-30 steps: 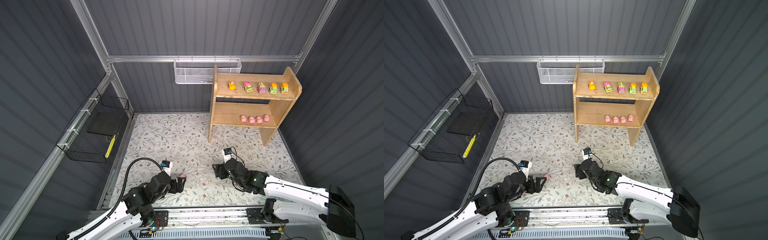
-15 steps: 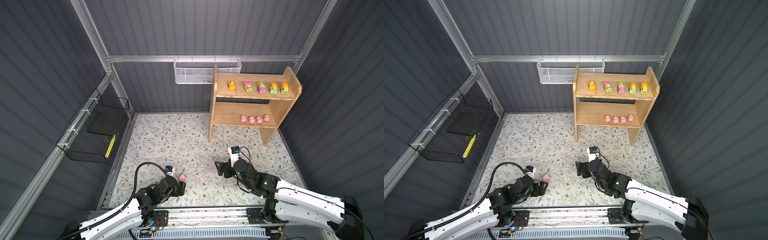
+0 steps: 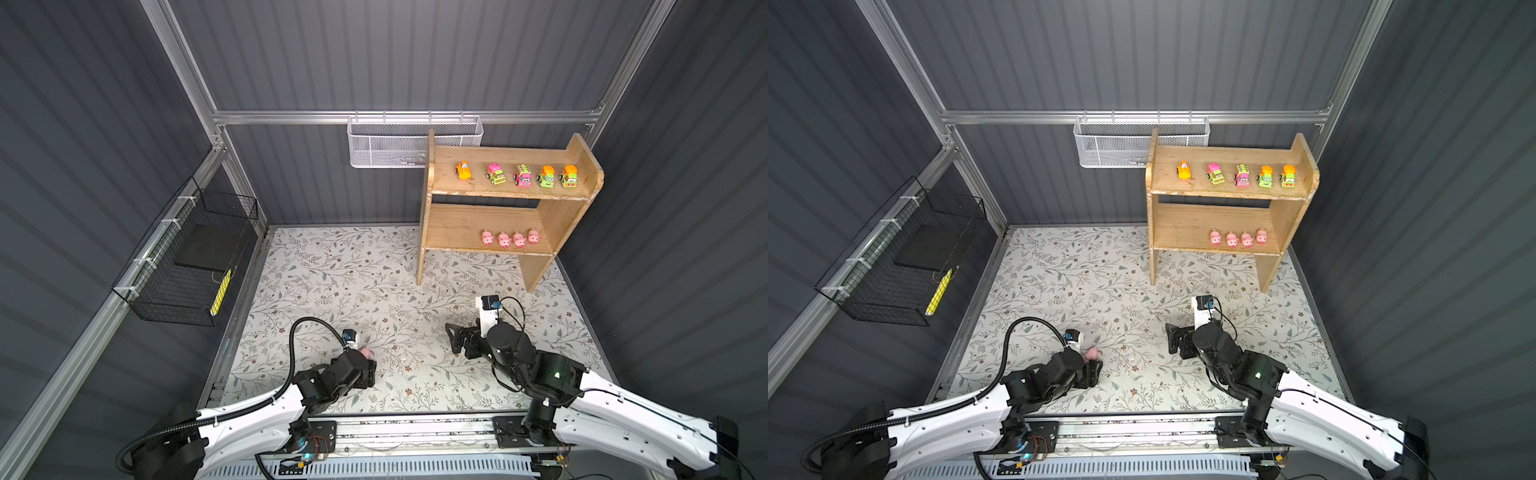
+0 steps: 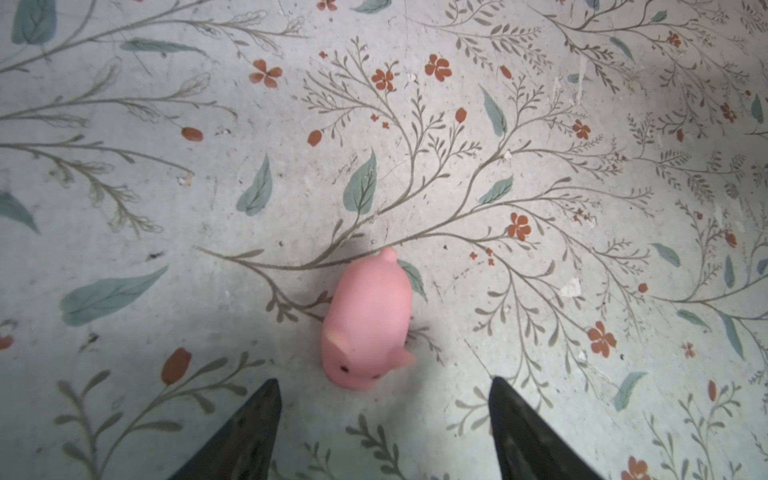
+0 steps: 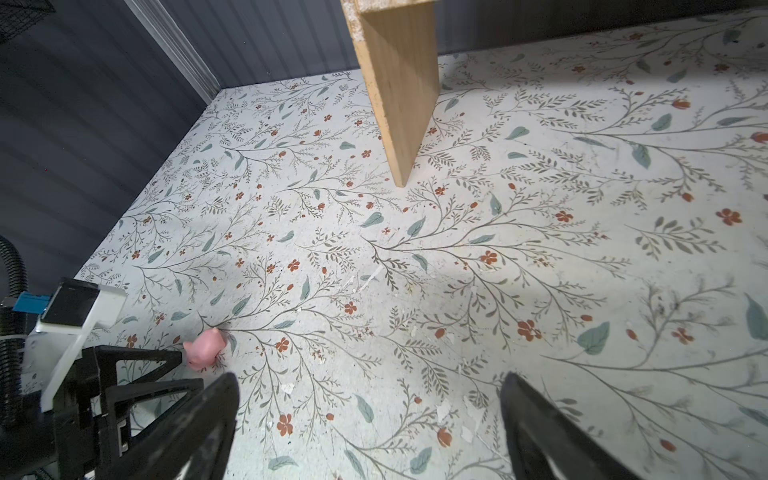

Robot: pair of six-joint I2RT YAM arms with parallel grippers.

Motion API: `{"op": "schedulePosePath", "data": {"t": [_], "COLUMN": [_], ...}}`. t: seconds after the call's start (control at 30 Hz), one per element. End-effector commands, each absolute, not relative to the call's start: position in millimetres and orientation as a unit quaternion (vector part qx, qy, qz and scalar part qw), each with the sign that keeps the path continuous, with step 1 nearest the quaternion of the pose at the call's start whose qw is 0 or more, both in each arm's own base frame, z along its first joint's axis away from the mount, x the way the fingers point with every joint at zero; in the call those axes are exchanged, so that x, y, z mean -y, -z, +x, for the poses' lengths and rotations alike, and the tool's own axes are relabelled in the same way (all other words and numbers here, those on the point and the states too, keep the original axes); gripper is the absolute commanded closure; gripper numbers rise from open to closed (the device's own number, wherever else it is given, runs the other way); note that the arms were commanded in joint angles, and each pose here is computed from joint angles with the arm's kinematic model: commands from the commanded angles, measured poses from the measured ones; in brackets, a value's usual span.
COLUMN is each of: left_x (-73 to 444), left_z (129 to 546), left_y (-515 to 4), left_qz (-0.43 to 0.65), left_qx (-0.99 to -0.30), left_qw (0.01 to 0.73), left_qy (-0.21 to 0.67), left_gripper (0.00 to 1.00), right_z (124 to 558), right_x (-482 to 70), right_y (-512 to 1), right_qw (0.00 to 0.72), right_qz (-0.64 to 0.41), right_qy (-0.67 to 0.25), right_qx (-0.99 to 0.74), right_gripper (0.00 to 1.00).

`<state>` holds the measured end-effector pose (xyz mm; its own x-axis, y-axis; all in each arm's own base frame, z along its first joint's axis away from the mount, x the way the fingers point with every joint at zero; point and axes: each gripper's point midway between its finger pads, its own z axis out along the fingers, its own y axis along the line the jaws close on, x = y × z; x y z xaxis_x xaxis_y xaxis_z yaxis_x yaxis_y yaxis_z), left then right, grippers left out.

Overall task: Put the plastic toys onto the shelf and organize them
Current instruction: 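Close the left gripper on the last pink pig on the mat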

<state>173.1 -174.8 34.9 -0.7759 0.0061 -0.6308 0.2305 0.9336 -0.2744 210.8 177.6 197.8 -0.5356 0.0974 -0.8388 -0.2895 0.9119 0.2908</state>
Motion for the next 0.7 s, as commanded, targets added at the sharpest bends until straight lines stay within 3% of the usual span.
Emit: {"op": "schedulePosePath", "data": {"t": [0.0, 0.37, 0.67], "left_x": [173, 171, 171], "left_z": [176, 183, 188], "left_y": [-32, -21, -15], "left_qz": [0.07, 0.067, 0.077], "left_qx": [-0.921, -0.921, -0.921], "left_qw": [0.346, 0.359, 0.363], "left_qy": [0.163, 0.137, 0.114], "left_gripper": [0.22, 0.35, 0.39], "right_z": [205, 200, 191], "right_x": [-169, -162, -171], "right_y": [-190, -181, -165], "right_qw": [0.468, 0.459, 0.427], "right_qz": [-0.058, -0.062, -0.065], "right_qy": [-0.196, -0.191, -0.226], "right_qx": [-0.86, -0.865, -0.873], "right_gripper": [0.02, 0.01, 0.01]}}
